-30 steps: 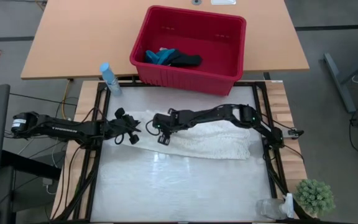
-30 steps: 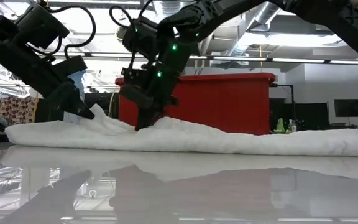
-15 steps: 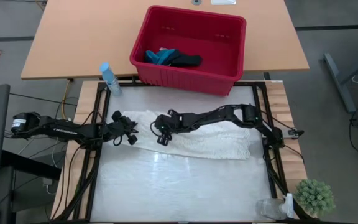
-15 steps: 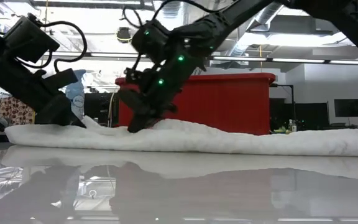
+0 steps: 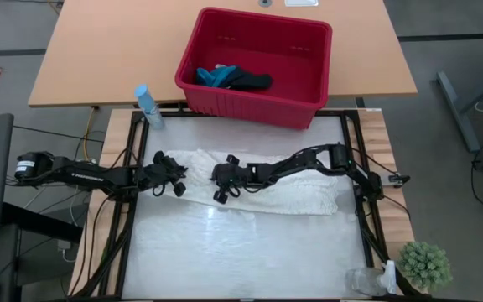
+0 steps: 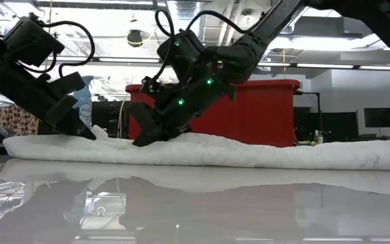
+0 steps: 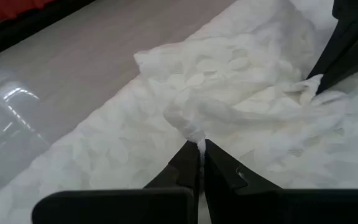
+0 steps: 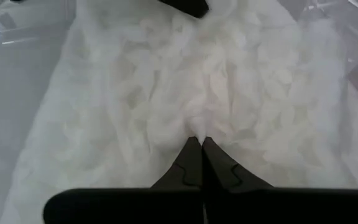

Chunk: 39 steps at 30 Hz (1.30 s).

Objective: Fold Laundry from Bin
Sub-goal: Fold the white shirt

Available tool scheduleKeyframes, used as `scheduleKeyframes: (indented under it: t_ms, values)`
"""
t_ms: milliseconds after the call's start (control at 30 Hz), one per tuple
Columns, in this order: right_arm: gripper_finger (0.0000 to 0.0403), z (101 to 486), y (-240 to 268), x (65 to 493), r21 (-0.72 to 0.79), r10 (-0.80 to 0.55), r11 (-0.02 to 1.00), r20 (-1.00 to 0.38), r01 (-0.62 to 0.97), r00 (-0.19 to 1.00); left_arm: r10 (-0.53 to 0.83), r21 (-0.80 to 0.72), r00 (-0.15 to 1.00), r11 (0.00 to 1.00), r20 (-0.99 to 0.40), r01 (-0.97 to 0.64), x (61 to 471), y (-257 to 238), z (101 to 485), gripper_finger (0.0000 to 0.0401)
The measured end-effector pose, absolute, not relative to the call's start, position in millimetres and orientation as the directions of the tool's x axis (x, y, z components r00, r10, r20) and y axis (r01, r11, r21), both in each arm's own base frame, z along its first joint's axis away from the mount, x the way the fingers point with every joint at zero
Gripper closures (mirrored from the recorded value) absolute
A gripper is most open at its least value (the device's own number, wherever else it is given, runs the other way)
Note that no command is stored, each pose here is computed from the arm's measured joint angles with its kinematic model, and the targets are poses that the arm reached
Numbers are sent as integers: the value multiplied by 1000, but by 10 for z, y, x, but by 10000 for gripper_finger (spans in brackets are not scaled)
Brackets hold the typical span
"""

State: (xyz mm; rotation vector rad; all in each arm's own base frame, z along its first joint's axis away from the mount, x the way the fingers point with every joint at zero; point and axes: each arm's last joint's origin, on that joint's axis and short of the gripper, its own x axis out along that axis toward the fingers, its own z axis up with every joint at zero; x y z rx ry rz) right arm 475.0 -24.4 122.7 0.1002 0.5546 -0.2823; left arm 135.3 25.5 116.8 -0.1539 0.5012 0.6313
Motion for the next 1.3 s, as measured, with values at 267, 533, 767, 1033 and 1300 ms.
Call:
scheduleKeyframes:
  t_ms: [267,533,767,1033,1300]
  values:
    - [362,1269,-199,4715,-38,-230,967,-551,252,802,526,2,693,797,-493,-603,1353,255,1167,401]
    - [357,1549,-216,4661,-62,-208,976,-542,208,814,526,0,692,796,-494,-605,1352,255,1166,401]
    - [356,1303,-328,4506,32,-136,986,-432,166,892,525,6,692,798,-496,-602,1351,254,1165,401]
    - [349,1185,-342,4356,51,-113,988,-384,144,917,525,7,692,799,-496,-601,1351,254,1164,401]
    - [302,1185,-334,4357,-4,-93,995,-384,98,919,526,2,692,797,-496,-604,1351,255,1165,401]
